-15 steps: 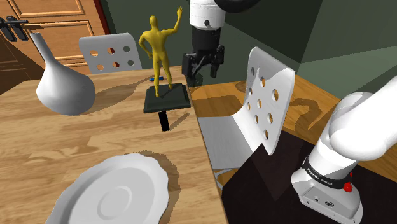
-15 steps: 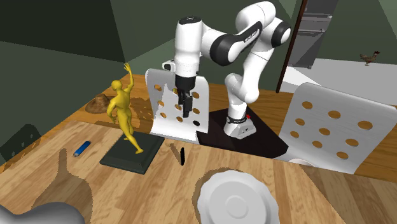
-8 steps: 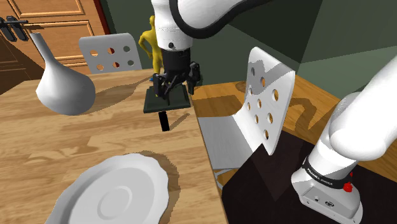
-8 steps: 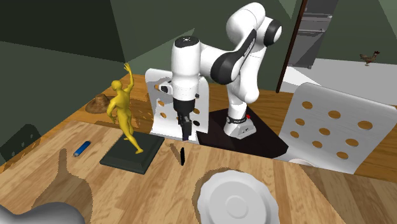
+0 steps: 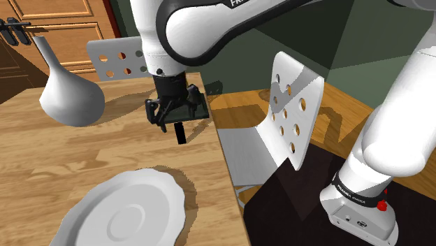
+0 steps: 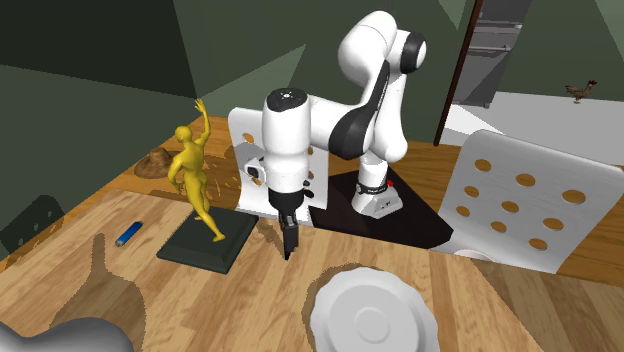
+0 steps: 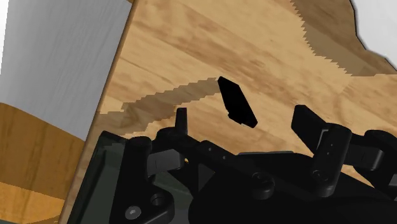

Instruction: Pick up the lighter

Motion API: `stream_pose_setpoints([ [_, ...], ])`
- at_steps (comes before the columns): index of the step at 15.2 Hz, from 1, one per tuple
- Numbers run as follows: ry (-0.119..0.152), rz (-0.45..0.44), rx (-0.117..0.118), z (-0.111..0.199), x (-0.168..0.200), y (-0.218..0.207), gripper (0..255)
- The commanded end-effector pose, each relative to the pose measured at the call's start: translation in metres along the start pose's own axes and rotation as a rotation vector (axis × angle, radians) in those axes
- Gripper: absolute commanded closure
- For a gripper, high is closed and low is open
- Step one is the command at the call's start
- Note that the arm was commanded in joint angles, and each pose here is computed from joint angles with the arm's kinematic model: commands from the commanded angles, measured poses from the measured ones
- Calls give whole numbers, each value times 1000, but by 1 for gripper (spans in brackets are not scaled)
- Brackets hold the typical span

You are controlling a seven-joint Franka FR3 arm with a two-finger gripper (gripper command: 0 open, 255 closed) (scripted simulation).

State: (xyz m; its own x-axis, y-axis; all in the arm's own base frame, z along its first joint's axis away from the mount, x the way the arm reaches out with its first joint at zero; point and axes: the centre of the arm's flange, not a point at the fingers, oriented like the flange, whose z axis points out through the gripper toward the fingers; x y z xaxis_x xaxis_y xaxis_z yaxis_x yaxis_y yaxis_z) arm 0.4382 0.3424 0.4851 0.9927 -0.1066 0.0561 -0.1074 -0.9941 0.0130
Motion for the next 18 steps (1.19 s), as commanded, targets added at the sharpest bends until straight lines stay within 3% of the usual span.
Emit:
stream_pose_setpoints([
  [1, 0, 0, 0, 10, -1, -1, 0],
  [6, 0, 0, 0, 28, -2, -2, 0],
  [7, 0, 0, 0, 28, -2, -2, 255],
  [18, 0, 0, 0, 18, -2, -2, 255],
])
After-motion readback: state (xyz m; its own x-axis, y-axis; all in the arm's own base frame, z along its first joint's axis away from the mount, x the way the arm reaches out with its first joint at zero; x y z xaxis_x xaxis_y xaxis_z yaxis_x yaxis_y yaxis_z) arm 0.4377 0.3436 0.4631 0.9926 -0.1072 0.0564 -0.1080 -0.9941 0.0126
